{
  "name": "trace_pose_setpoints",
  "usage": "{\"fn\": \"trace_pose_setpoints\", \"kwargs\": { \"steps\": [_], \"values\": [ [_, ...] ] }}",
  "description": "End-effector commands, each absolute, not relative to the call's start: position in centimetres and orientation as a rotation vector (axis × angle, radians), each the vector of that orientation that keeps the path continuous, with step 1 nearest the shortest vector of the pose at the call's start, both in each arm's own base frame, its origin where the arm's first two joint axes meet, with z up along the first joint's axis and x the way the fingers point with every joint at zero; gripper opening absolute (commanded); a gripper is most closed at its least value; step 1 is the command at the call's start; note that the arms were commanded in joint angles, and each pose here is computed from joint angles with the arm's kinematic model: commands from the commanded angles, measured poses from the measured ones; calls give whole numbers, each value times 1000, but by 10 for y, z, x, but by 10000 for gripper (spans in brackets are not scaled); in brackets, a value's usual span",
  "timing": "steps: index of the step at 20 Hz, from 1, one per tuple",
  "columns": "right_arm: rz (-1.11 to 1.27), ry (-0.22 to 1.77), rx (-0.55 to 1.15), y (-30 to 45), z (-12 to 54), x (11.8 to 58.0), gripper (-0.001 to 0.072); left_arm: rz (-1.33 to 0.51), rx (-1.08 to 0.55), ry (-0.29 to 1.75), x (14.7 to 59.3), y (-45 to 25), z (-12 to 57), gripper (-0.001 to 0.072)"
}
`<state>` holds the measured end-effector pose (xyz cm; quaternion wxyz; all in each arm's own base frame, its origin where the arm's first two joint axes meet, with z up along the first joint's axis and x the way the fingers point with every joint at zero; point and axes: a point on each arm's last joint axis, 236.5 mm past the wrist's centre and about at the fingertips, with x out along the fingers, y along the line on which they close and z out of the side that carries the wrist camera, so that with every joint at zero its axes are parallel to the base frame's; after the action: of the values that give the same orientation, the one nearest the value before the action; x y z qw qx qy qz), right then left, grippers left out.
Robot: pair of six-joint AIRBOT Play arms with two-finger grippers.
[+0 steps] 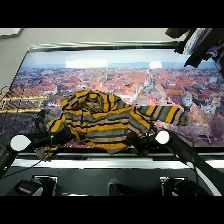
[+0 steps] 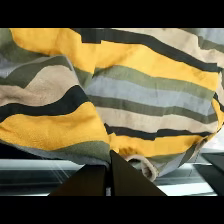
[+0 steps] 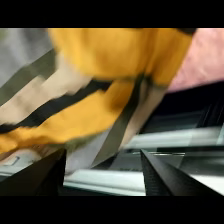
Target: Fold the clothes and pants, and hang the long-sleeved shirts on hangers.
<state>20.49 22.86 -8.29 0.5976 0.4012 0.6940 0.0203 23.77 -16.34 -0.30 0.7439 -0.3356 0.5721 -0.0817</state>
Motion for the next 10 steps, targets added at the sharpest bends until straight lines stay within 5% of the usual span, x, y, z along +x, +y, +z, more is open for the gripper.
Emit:
{"fn": "trace_pose_setpoints", "kwargs": {
  "steps": [1,3,7,10],
  "values": [
    [38,1648,941,235,-107,207,550,-175,-742,1252,240,-164,-4,17],
    [31,1623,949,234,-108,213,514,-175,-742,1252,240,-164,-4,17],
    [20,1548,968,232,-107,230,35,-176,-742,1252,240,-164,-4,17],
    [84,1517,948,235,-81,233,26,-200,-711,1261,236,-165,-1,16]
  ]
}}
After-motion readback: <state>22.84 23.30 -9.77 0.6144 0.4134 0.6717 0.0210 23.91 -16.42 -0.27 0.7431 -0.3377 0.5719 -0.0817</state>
